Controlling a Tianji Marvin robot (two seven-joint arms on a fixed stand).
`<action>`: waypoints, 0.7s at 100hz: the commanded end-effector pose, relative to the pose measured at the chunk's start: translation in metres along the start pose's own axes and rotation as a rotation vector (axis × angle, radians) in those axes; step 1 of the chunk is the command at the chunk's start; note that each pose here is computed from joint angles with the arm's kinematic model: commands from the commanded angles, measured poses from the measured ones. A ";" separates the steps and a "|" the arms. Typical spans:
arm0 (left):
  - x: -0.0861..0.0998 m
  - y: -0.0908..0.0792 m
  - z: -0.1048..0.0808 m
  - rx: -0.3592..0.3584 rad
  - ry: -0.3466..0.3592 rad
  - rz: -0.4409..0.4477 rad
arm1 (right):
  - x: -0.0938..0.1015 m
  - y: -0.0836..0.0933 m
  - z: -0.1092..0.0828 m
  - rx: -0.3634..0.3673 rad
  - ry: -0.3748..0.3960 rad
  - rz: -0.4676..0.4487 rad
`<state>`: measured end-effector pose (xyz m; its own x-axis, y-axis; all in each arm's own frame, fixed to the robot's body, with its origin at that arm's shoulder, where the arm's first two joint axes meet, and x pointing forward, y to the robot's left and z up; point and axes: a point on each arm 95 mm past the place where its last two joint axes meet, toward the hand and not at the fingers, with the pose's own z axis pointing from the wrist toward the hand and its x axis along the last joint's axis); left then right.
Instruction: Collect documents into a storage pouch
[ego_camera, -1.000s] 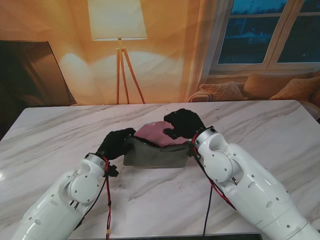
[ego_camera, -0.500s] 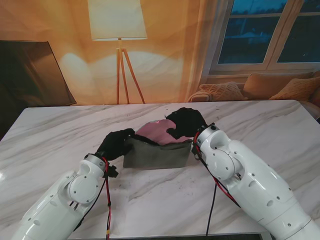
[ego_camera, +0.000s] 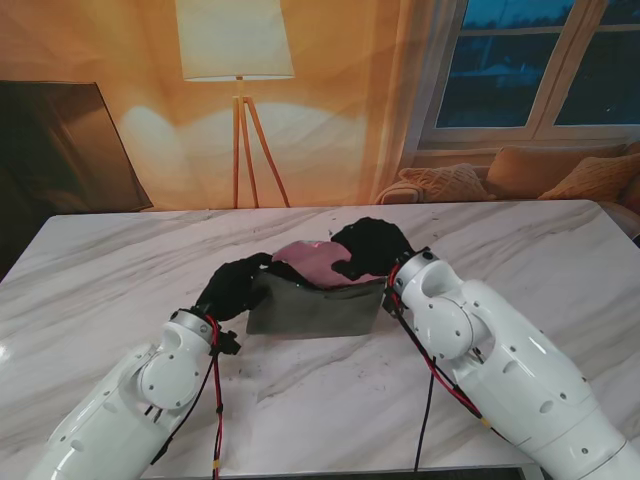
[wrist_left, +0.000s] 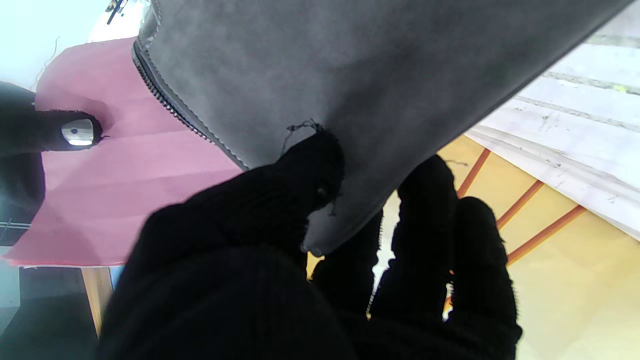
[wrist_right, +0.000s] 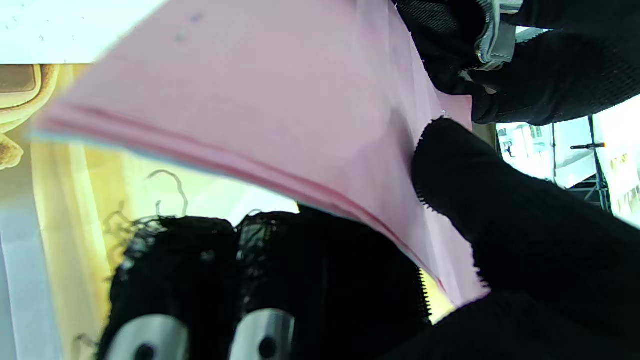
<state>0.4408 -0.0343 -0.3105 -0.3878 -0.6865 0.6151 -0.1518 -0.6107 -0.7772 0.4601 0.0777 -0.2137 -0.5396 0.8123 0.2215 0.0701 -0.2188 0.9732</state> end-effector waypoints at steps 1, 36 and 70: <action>0.003 0.005 0.001 -0.012 0.003 -0.019 | 0.002 -0.002 -0.003 0.020 0.002 0.002; 0.003 0.006 0.002 0.006 -0.021 -0.103 | 0.004 -0.001 -0.003 0.035 0.011 0.028; 0.001 0.008 0.004 -0.010 -0.046 -0.132 | -0.003 -0.003 -0.006 0.042 0.011 0.031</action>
<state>0.4426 -0.0382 -0.3142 -0.3285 -0.6265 0.7068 -0.1937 -0.6878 -0.6996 0.4568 0.0745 -0.2131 -0.5479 0.7959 0.2576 0.1050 -0.2401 0.9650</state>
